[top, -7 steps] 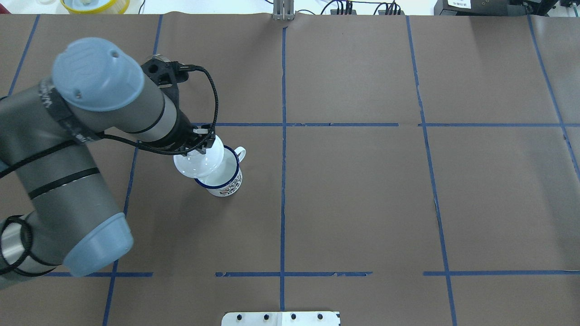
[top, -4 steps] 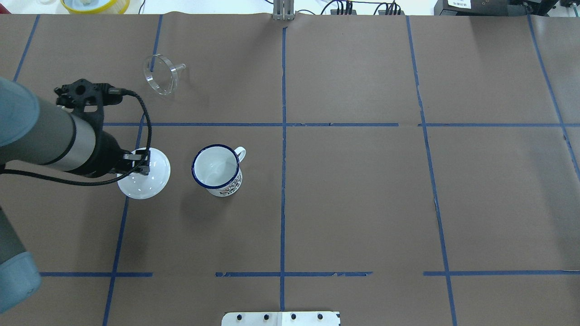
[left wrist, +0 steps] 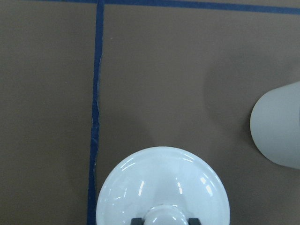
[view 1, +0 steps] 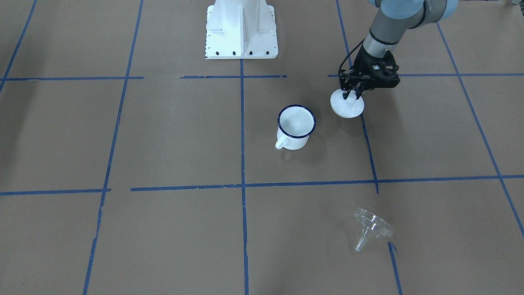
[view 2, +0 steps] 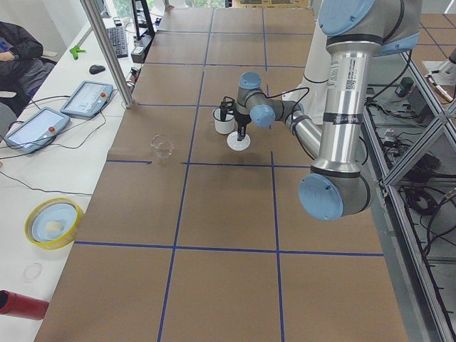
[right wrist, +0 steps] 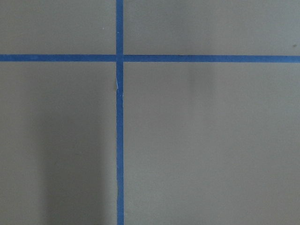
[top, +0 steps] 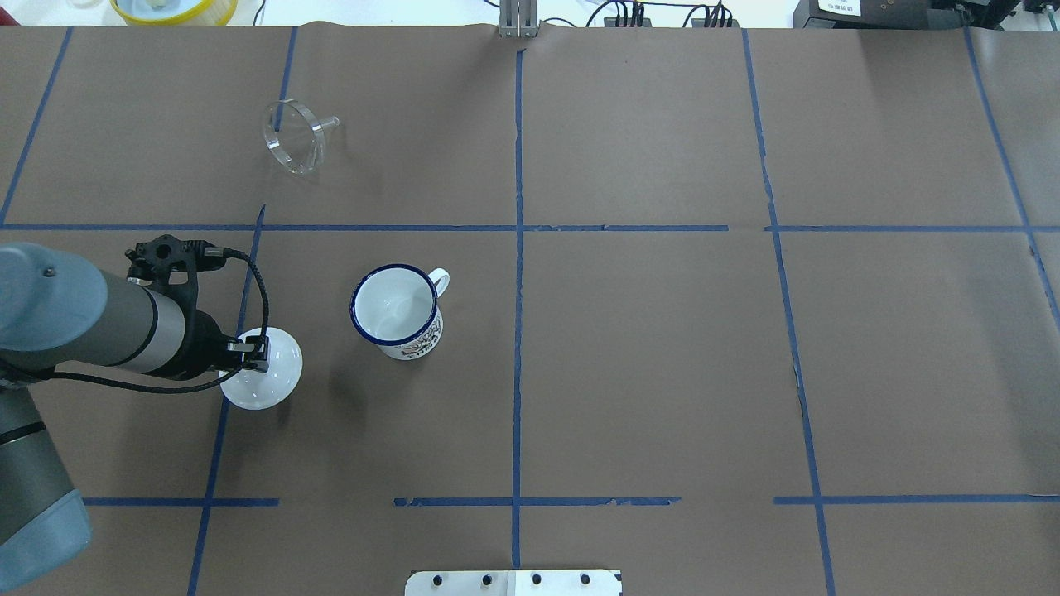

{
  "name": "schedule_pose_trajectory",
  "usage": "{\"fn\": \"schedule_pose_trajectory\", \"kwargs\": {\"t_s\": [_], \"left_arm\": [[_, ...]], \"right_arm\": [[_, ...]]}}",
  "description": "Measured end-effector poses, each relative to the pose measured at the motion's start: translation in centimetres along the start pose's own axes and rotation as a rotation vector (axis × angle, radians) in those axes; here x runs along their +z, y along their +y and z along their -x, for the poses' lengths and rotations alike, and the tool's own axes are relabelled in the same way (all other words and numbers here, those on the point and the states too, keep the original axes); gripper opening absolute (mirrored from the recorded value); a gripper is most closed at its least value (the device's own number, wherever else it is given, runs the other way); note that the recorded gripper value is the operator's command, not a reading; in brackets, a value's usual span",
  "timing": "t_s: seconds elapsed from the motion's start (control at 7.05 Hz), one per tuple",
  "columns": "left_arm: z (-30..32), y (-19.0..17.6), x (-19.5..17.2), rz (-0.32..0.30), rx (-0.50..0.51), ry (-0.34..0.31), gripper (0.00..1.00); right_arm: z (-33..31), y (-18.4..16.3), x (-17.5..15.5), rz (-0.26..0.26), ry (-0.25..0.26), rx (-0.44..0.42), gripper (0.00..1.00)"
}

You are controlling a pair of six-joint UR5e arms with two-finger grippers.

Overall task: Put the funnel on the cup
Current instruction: 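Carry the lid nearer the robot, set it on the table, open gripper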

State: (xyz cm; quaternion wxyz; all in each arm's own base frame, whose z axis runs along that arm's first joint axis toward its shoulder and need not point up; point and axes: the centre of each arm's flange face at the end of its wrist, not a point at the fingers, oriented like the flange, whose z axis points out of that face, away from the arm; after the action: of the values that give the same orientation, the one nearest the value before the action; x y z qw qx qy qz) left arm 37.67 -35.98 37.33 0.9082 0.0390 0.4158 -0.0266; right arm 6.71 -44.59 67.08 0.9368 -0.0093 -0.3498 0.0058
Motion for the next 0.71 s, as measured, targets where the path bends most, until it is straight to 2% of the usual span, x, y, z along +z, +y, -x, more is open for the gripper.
{"fn": "schedule_pose_trajectory", "kwargs": {"t_s": [0.14,0.28,0.43,0.57,0.71], "left_arm": [[-0.4,0.1,1.5,0.013,0.005,-0.006,0.0],[-0.9,0.3,2.4,0.024,0.012,-0.009,0.1],[-1.1,0.6,2.9,0.032,0.016,-0.012,0.46],[-1.2,0.7,3.1,0.035,0.018,-0.012,0.99],[-1.4,0.7,3.0,0.032,0.015,-0.01,1.0]], "right_arm": [[0.0,0.0,0.0,0.0,0.0,0.0,1.0],[0.0,0.0,0.0,0.0,0.0,0.0,1.0],[0.0,0.0,0.0,0.0,0.0,0.0,1.0],[0.0,0.0,0.0,0.0,0.0,0.0,1.0],[0.0,0.0,0.0,0.0,0.0,0.0,1.0]]}}
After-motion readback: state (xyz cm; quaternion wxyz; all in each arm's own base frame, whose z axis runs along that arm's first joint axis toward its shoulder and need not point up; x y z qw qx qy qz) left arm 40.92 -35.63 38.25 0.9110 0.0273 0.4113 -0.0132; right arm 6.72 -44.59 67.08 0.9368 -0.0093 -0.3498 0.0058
